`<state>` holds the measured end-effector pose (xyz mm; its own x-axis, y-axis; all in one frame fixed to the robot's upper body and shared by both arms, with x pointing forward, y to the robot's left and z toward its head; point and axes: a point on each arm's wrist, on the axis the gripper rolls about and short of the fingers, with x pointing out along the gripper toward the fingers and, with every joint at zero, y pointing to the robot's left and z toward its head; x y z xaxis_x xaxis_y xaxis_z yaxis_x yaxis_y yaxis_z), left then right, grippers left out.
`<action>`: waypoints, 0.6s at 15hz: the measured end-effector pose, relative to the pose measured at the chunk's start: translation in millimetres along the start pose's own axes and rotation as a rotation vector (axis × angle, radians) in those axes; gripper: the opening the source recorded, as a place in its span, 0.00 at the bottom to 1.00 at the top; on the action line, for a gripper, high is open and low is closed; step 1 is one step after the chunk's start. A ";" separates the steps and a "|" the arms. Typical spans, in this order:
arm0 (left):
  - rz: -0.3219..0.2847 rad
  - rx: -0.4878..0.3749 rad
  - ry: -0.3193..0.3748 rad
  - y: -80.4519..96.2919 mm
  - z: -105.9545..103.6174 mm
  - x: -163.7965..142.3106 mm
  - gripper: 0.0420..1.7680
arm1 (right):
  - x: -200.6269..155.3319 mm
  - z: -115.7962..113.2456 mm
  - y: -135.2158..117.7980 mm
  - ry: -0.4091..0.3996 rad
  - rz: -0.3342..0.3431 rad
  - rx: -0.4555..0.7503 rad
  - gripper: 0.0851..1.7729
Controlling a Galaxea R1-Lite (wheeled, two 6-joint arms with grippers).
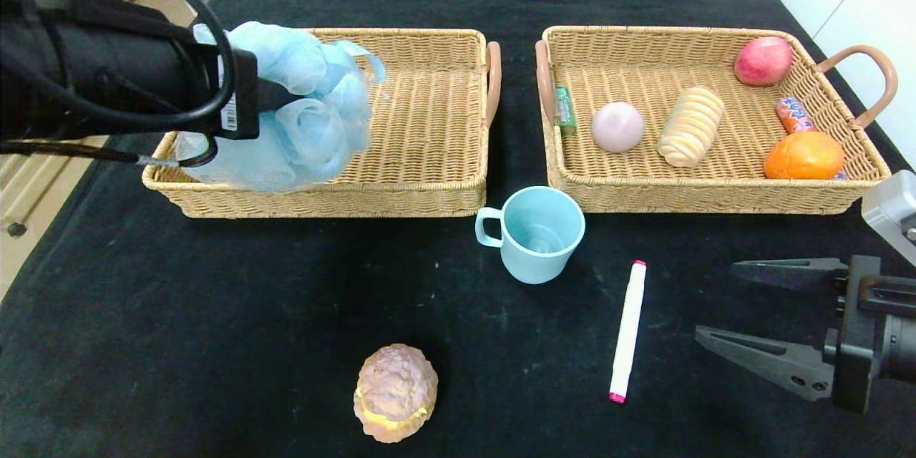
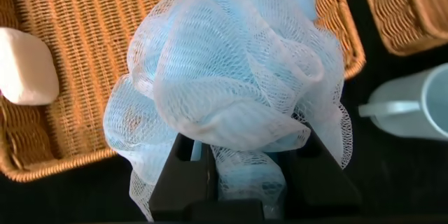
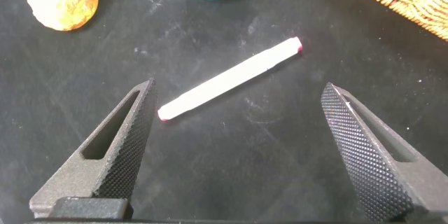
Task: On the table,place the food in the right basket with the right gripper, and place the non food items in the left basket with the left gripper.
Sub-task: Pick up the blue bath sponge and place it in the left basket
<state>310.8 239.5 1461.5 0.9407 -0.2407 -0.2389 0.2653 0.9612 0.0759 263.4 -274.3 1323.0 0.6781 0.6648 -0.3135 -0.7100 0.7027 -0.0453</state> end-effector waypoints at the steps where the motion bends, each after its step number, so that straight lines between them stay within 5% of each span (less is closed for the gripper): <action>1: 0.009 -0.004 -0.004 0.9 4.9 11.2 0.27 | -0.4 0.4 -0.1 -0.002 -0.002 0.000 0.96; 9: 0.045 -0.031 -0.040 10.7 26.4 92.4 0.25 | -4.6 3.2 -0.5 -0.022 -0.016 -0.007 0.96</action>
<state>406.1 224.0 1465.8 0.9594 -0.2018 -0.1969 0.2163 0.9748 0.0552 261.3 -276.8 1327.6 0.6929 0.6592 -0.2921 -0.7005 0.7114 -0.0564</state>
